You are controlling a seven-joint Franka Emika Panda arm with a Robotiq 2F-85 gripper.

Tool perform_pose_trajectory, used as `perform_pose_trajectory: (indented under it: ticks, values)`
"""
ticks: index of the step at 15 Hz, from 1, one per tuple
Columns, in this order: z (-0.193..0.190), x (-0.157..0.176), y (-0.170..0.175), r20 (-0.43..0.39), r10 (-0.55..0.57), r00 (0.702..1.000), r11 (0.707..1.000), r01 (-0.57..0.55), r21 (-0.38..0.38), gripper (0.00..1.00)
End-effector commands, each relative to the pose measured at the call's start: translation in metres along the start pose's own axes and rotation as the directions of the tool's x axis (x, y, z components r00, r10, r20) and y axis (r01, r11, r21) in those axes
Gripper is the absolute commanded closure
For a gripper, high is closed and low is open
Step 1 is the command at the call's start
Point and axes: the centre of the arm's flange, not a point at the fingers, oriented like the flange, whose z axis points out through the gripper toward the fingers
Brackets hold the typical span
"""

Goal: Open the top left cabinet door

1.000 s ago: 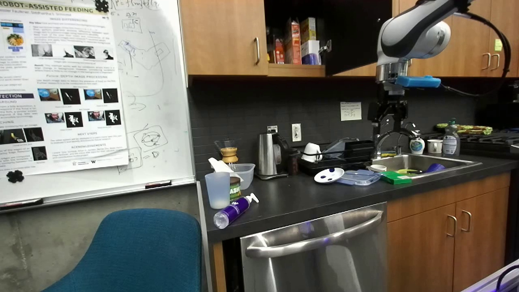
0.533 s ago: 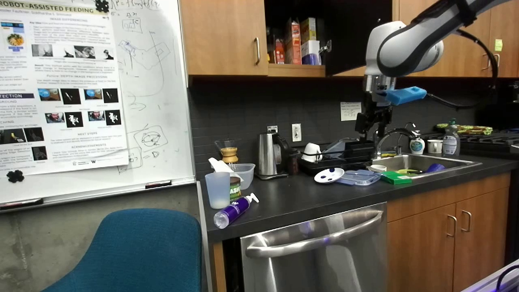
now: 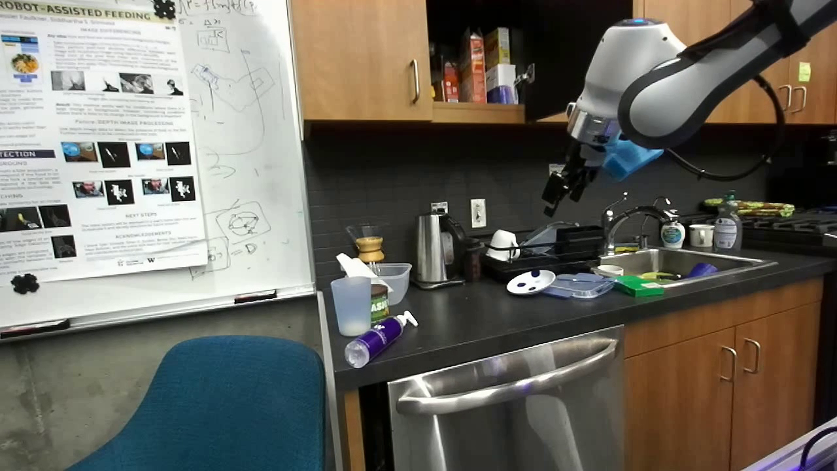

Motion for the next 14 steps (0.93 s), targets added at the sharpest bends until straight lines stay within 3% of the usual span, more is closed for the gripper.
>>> perform_pose_trajectory:
  ticks: [1, 3, 4, 5, 14]
  values:
    - [-0.013, 0.022, -0.013, -0.16, 0.03, 0.987, 0.998, -0.04, -0.057, 0.0]
    - [-0.022, 0.035, -0.023, -0.192, 0.029, 0.981, 0.995, -0.046, -0.085, 0.0]
    - [-0.024, 0.036, -0.025, -0.167, 0.007, 0.986, 0.994, -0.025, -0.105, 0.0]
    - [-0.021, 0.025, -0.018, -0.162, 0.022, 0.986, 0.998, -0.031, -0.051, 0.0]
    - [-0.022, 0.03, -0.023, -0.165, 0.01, 0.986, 0.997, -0.022, -0.074, 0.0]
